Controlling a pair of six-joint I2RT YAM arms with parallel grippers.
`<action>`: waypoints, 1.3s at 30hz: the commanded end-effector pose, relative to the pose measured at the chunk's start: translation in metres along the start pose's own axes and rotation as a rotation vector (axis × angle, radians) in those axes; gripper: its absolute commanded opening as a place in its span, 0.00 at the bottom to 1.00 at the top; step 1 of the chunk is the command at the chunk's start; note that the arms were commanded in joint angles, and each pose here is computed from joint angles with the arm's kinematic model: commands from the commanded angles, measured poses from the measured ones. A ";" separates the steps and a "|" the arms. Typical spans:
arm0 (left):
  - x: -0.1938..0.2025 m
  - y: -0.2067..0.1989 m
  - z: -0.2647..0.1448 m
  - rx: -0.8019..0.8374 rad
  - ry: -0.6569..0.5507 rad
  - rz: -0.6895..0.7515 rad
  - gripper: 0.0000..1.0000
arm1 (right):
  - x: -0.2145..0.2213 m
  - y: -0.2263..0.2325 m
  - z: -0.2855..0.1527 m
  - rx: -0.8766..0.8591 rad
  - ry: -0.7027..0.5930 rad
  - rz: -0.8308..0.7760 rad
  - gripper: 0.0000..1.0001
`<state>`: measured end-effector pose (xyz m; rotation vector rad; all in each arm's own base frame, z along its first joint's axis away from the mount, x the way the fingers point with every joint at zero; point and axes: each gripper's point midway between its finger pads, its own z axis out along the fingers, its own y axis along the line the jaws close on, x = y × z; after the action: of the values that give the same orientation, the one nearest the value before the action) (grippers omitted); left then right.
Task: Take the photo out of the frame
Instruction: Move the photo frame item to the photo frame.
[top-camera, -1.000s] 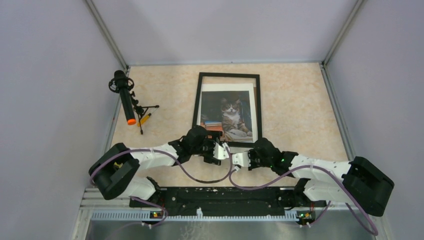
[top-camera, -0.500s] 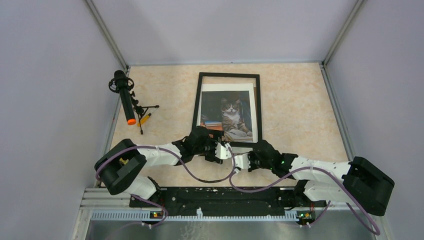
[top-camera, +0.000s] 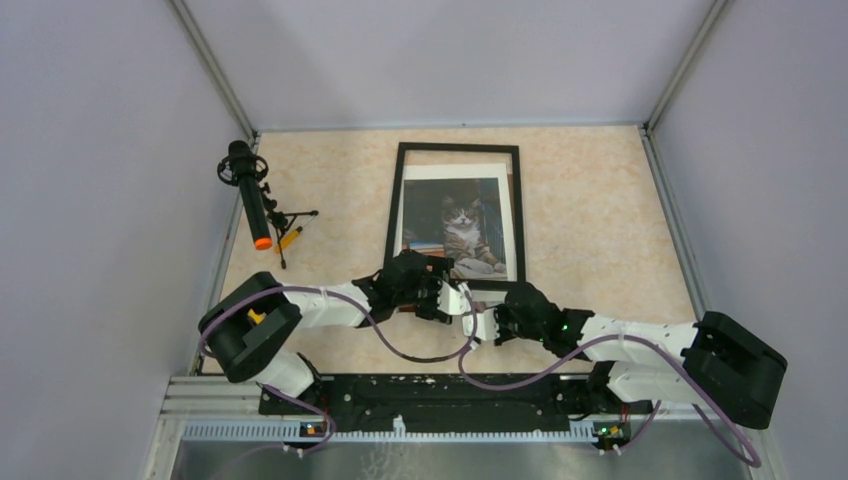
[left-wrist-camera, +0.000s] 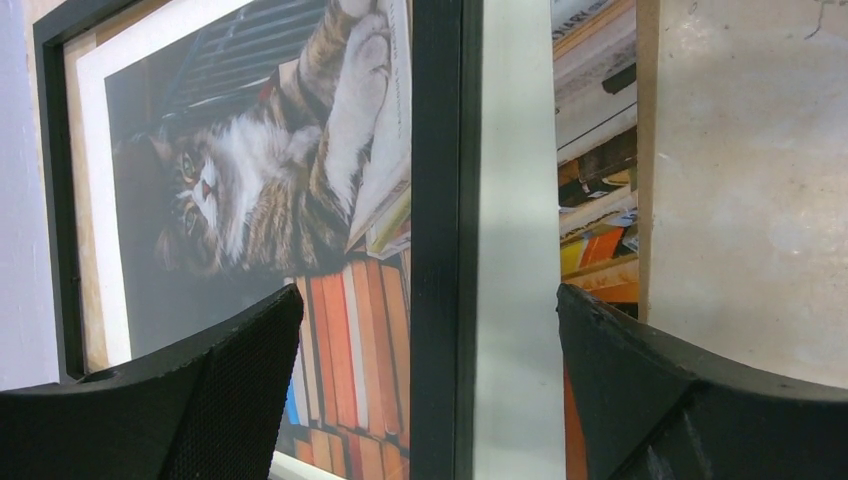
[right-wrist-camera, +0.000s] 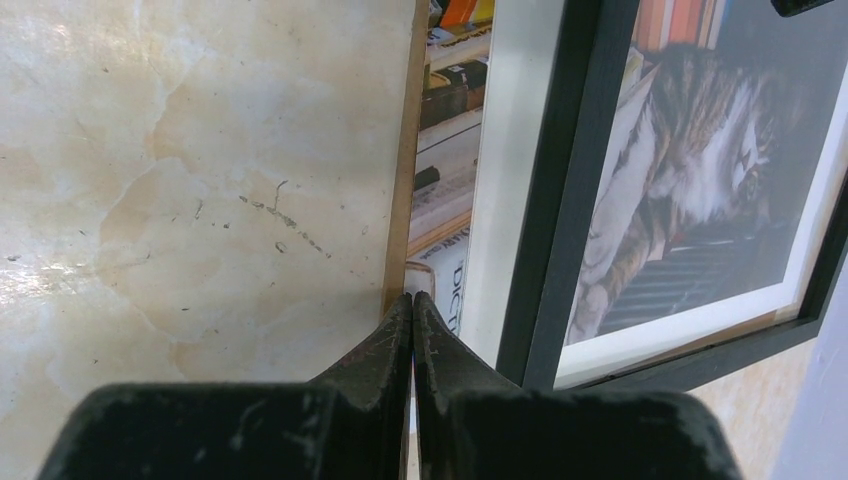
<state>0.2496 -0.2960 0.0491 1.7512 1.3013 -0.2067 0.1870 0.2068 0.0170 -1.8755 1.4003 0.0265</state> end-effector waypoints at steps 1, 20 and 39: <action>0.013 0.003 0.003 -0.039 0.058 -0.011 0.99 | 0.033 0.050 -0.001 -0.159 0.103 0.002 0.00; 0.036 0.037 0.017 -0.098 0.112 -0.092 0.97 | 0.035 0.054 -0.002 -0.161 0.105 -0.022 0.00; 0.017 0.003 -0.078 0.158 0.120 -0.166 0.68 | 0.030 0.043 0.001 -0.137 0.126 -0.002 0.00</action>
<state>0.2684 -0.2568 0.1009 1.6698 1.5096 -0.2722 0.1875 0.2080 0.0159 -1.8827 1.3683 -0.0096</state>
